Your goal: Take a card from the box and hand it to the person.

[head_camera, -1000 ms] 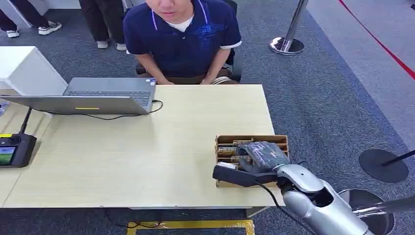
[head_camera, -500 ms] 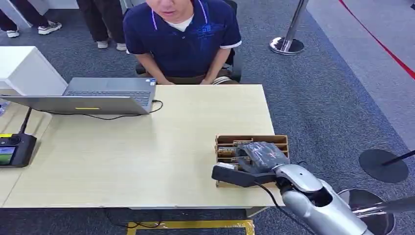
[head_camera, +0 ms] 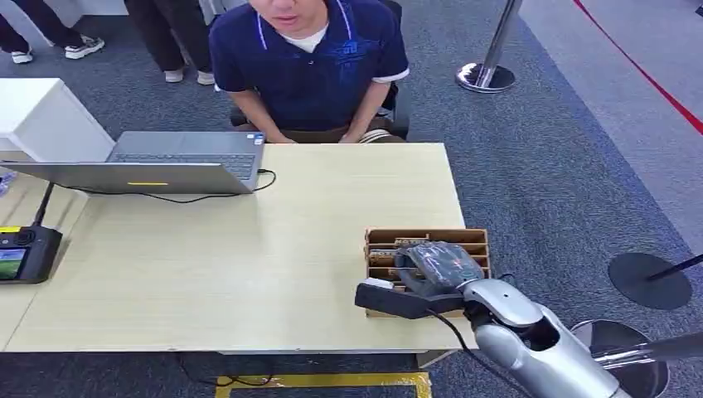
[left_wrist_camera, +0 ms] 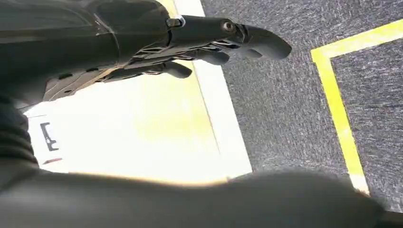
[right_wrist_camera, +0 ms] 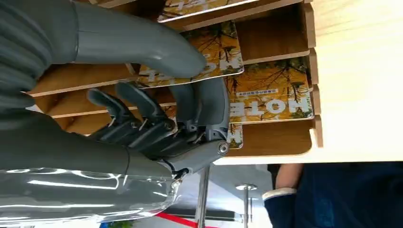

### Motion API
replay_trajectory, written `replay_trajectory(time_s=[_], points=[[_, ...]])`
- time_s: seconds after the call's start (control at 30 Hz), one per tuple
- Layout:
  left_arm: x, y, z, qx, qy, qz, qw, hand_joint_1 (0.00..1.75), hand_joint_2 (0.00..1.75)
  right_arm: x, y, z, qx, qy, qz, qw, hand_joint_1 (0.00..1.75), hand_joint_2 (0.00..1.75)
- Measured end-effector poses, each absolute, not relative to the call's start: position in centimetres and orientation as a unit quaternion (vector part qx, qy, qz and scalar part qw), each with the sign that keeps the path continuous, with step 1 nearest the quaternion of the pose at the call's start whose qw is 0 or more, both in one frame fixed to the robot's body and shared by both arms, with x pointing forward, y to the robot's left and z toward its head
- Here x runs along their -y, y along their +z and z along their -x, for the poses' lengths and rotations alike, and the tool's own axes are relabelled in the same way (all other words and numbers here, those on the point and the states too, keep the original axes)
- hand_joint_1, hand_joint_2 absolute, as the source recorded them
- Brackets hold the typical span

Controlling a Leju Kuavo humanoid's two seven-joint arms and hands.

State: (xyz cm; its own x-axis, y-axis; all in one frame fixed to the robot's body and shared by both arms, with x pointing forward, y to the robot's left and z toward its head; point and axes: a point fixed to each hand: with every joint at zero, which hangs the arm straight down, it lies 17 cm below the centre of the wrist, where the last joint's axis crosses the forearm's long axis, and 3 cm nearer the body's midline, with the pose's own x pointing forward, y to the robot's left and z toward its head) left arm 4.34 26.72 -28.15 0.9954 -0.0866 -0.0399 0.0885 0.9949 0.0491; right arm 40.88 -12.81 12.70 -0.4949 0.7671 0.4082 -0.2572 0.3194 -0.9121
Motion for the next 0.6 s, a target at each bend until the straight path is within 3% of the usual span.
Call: replay_trajectory(time_s=[0.6], points=[[-27.01, -28.18, -4.44, -0.016, -0.049, -0.033, 0.998, 0.00, 1.75, 12.67, 12.79, -41.04, 0.668, 0.549, 0.190, 0.466, 1.75, 1.75]])
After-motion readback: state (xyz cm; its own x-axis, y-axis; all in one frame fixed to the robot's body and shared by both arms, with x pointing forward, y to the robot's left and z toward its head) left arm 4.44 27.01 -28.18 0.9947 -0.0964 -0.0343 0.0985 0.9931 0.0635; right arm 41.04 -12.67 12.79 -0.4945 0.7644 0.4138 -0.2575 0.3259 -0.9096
